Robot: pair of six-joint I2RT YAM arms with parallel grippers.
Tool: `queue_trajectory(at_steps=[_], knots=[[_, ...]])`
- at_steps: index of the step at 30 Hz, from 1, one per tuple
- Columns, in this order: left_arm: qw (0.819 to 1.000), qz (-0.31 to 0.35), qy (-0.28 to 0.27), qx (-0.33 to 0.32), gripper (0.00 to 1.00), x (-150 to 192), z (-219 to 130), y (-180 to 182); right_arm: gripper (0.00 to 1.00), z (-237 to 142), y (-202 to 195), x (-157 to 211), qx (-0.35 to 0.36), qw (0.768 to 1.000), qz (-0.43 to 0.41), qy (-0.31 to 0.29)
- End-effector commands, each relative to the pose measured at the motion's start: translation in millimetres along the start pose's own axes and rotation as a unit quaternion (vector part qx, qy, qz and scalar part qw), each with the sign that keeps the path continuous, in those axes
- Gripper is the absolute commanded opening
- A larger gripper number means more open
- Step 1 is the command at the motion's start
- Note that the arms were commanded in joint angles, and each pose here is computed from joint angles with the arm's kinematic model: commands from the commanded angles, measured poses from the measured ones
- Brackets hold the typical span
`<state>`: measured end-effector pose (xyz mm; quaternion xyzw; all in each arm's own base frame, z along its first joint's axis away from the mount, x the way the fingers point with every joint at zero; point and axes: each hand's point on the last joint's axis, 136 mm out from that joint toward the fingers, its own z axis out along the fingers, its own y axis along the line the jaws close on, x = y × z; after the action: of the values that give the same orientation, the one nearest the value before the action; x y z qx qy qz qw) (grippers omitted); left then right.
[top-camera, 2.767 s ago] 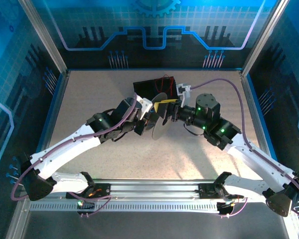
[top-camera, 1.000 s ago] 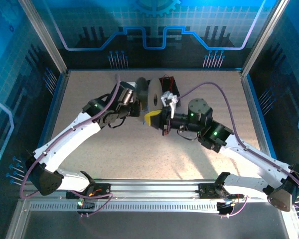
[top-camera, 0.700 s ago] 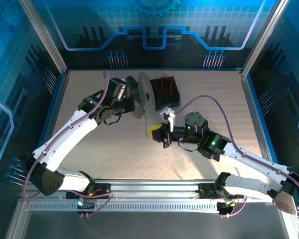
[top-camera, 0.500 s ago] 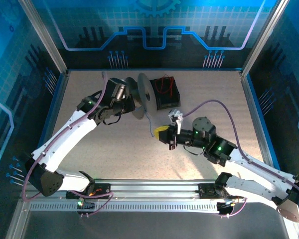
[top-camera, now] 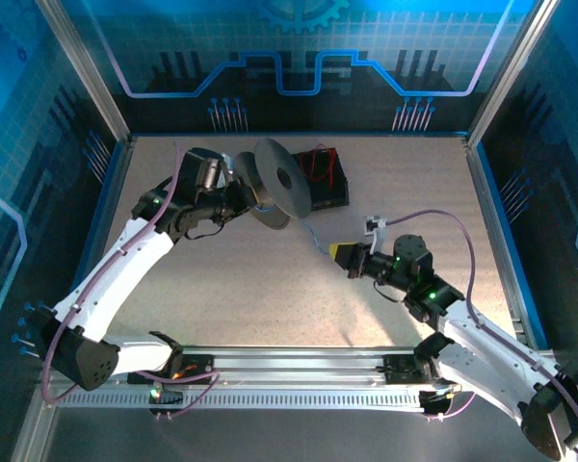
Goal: Wrap the cables
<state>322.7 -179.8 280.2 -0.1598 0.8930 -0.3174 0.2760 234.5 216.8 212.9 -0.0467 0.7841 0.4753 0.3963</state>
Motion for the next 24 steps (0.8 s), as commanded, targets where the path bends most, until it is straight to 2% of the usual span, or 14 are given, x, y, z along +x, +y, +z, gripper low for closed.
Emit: queue_trajectory(at_steps=[1, 10, 24], knots=[[0.994, -0.004, -0.016, 0.11, 0.0, -17.2, -25.3, -39.4, 0.0, -7.2, -25.2, 0.7, 0.031, 0.999, 0.045, 0.0], [0.984, 0.003, 0.057, 0.166, 0.0, 3.2, -28.0, -42.9, 0.0, -20.7, -89.7, -19.4, 0.107, 0.989, 0.097, -0.013], [0.97, 0.007, 0.096, 0.222, 0.0, 15.2, -52.7, -53.1, 0.0, -25.4, -148.9, -50.2, 0.18, 0.977, 0.114, -0.02]])
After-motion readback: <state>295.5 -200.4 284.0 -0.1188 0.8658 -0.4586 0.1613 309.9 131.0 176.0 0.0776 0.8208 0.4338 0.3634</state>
